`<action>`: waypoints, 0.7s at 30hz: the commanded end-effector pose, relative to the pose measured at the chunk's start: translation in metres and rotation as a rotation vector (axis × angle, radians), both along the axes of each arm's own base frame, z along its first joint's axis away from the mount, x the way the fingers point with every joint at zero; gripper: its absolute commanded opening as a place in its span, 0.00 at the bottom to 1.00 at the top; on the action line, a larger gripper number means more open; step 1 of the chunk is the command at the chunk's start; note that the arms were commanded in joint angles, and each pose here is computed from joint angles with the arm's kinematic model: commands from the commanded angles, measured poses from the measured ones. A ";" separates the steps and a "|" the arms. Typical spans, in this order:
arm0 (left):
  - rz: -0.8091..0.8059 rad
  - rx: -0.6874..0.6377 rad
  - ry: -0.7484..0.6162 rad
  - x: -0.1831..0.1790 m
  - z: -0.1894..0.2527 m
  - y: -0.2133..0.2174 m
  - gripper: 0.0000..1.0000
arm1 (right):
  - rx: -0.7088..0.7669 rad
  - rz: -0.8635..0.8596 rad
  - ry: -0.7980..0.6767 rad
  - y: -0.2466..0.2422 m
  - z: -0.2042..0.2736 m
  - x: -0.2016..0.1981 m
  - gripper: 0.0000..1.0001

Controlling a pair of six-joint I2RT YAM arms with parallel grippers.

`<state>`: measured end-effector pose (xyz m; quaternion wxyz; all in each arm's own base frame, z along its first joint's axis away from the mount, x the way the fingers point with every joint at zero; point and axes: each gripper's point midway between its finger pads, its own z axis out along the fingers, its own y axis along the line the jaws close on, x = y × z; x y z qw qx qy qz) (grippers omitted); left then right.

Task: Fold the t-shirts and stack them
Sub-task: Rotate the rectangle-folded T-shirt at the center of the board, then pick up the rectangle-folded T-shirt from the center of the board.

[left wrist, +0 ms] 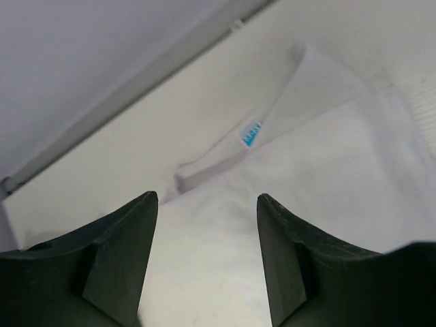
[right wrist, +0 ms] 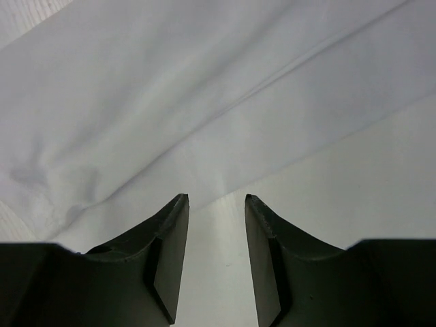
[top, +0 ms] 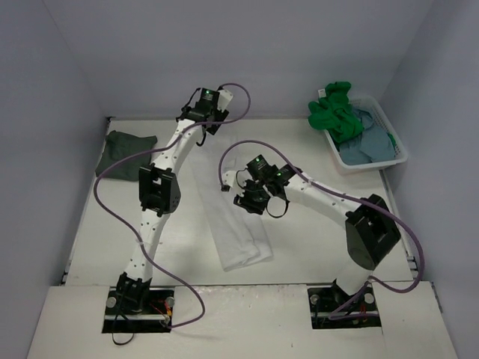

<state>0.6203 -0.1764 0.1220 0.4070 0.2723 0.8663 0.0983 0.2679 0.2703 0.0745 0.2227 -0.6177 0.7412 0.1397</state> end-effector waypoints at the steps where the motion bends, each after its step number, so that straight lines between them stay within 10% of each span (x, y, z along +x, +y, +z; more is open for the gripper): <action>1: 0.028 -0.089 -0.228 -0.023 0.156 0.017 0.55 | 0.094 0.033 -0.095 0.013 0.047 0.006 0.36; 9: 0.025 -0.146 -0.170 -0.120 0.211 0.062 0.55 | -0.047 0.176 -0.298 -0.002 0.039 -0.036 0.46; 21: 0.103 -0.114 -0.084 -0.248 0.171 0.135 0.55 | -0.096 0.424 -0.285 -0.014 0.013 -0.119 0.62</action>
